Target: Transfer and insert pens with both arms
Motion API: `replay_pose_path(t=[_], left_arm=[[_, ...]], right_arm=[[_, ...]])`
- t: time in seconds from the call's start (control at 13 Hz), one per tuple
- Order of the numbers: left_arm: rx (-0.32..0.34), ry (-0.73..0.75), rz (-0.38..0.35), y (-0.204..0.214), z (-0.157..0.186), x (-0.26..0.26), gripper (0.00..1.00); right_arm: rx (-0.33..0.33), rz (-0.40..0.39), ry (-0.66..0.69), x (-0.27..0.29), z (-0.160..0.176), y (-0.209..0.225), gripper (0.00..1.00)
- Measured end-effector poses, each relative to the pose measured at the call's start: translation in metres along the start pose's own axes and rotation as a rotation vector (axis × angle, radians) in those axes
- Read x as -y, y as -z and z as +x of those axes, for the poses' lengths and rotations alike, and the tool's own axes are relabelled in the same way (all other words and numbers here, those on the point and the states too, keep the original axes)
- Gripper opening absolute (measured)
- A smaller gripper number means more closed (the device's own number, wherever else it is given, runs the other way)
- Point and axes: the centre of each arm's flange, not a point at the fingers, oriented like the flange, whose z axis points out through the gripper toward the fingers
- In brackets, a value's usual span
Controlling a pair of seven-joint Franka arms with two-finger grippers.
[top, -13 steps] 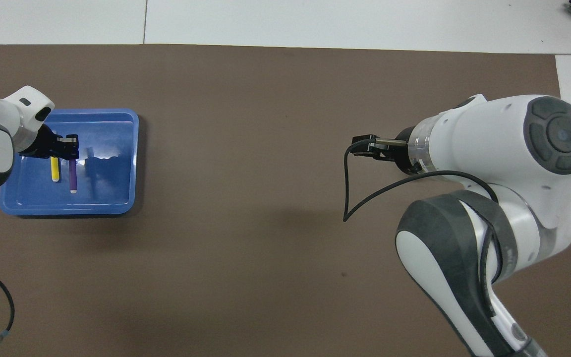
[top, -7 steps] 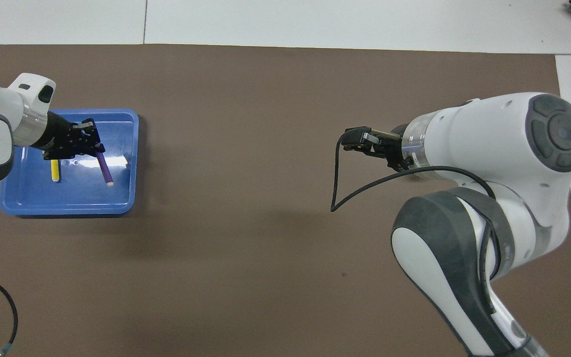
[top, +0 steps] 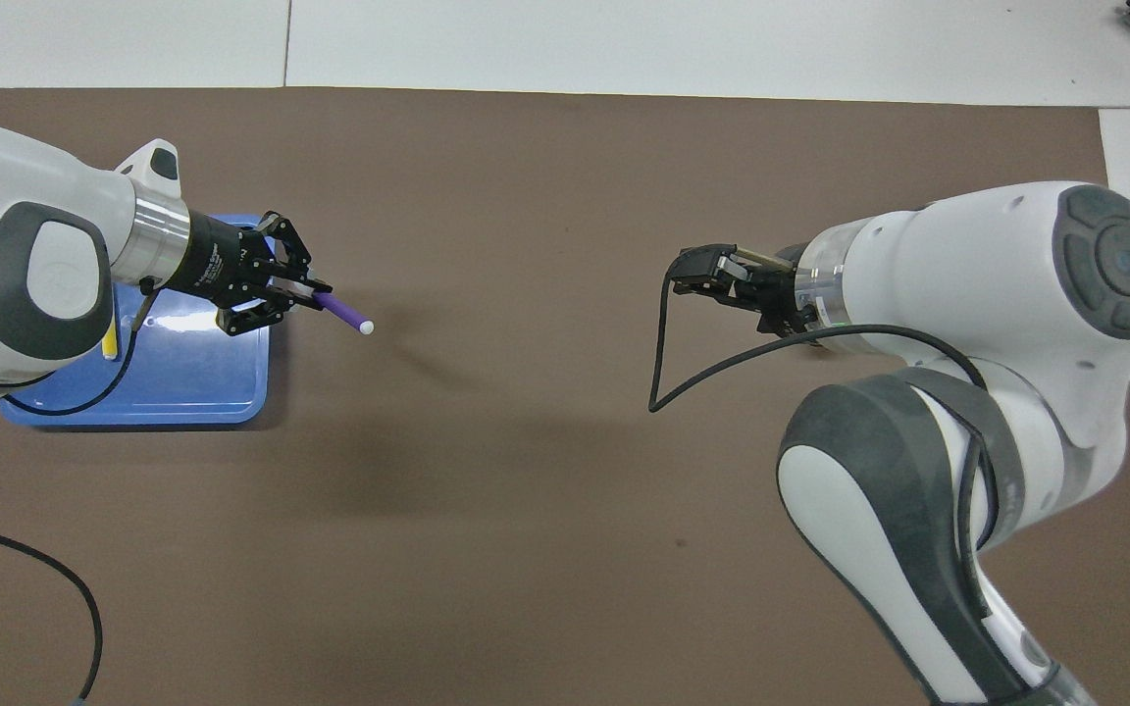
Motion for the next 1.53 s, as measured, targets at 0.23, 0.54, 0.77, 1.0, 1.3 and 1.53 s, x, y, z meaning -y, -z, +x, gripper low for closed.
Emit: replay_pose_path(t=[0.23,0.54,0.77,1.0,1.3,1.53], left_arm=[[0.107,0.157,-0.043,-0.027,-0.051,-0.022,0.17],[0.161,0.288,-0.105,-0.058,-0.114,-0.049,0.17],[0.246,0.385,-0.163,-0.066,-0.137,-0.059,0.17],[0.272,0.426,-0.198,-0.075,-0.159,-0.066,0.17],[0.281,0.424,-0.195,-0.081,-0.172,-0.067,0.17],[0.282,0.421,-0.194,-0.081,-0.174,-0.067,0.17]], right_arm=[[0.014,0.090,-0.144,0.006,0.002,0.002,1.00],[0.022,0.167,-0.232,0.025,-0.006,-0.006,1.00],[0.040,0.197,-0.255,0.038,-0.016,-0.013,1.00],[0.028,0.211,-0.249,0.052,-0.026,-0.028,0.92],[0.008,0.224,-0.256,0.057,-0.026,-0.040,0.84],[0.003,0.225,-0.263,0.054,-0.022,-0.039,0.80]])
